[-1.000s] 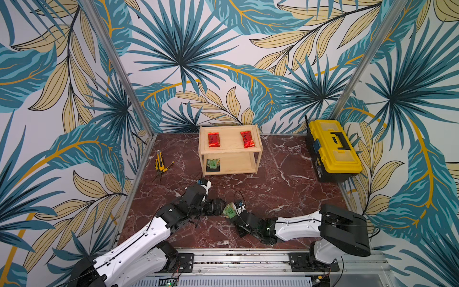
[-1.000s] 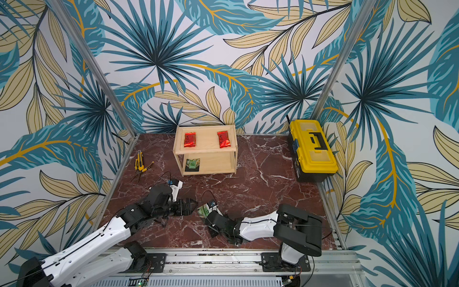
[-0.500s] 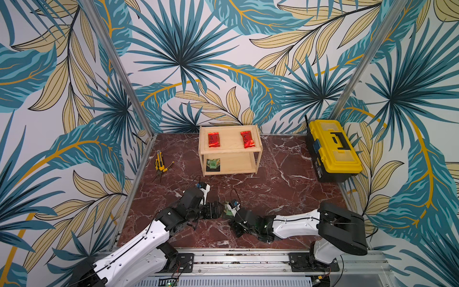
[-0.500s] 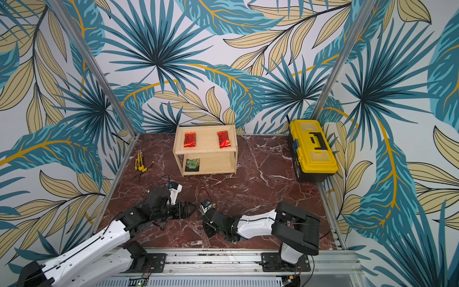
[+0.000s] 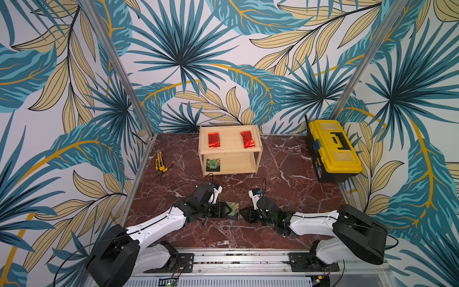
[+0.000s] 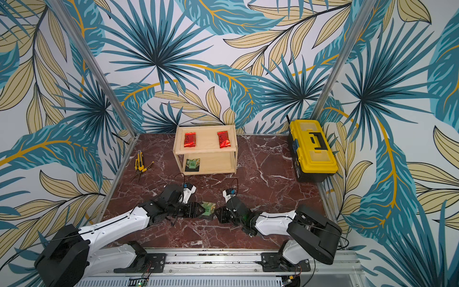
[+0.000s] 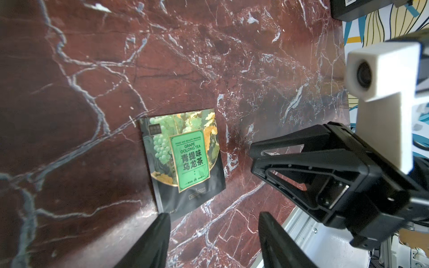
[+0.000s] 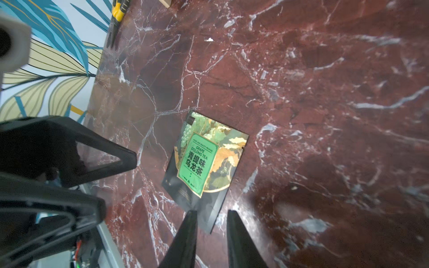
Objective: Place the tea bags on the shelf by color
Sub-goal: Move the tea bag to the center of the board, then pick up the tea bag from the center of the board.
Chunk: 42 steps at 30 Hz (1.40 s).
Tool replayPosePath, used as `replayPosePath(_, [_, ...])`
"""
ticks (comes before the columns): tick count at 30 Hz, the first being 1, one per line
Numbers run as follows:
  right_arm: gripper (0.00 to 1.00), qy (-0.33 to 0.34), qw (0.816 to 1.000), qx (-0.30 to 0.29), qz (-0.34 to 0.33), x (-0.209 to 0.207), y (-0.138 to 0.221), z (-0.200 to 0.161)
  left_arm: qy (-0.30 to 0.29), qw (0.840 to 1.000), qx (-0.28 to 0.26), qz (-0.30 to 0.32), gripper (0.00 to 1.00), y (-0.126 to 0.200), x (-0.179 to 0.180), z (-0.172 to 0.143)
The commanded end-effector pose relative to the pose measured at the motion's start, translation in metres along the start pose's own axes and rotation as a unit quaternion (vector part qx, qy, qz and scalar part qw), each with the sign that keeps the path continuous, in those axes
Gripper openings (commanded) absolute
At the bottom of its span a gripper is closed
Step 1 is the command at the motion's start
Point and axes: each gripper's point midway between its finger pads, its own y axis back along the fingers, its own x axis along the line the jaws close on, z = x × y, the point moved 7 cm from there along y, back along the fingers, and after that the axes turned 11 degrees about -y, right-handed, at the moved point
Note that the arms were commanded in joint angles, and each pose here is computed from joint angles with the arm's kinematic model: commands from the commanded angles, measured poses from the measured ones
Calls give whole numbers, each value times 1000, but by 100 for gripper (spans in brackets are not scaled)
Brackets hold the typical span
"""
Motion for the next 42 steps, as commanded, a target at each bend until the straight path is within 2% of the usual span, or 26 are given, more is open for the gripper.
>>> replayPosePath(1, [28, -47, 997, 18, 50, 3, -6, 1, -26, 999, -41, -17, 59, -3, -5, 20])
replayPosePath(6, [28, -70, 996, 22, 55, -3, -11, 5, -21, 999, -33, -15, 46, -19, 4, 20])
replayPosePath(13, [29, -63, 997, 13, 34, -5, -4, 10, -16, 999, -30, 17, 46, -26, 22, 12])
replayPosePath(20, [29, -56, 998, 8, 2, -13, 1, 10, -3, 1000, -27, -9, 46, -35, 22, 9])
replayPosePath(32, [32, -82, 996, 27, 25, -12, -15, 6, 2, 999, -20, 27, 44, -37, 37, -8])
replayPosePath(42, [35, -114, 992, 40, 45, -12, -29, 6, 15, 1000, -15, 21, 44, -41, 40, -15])
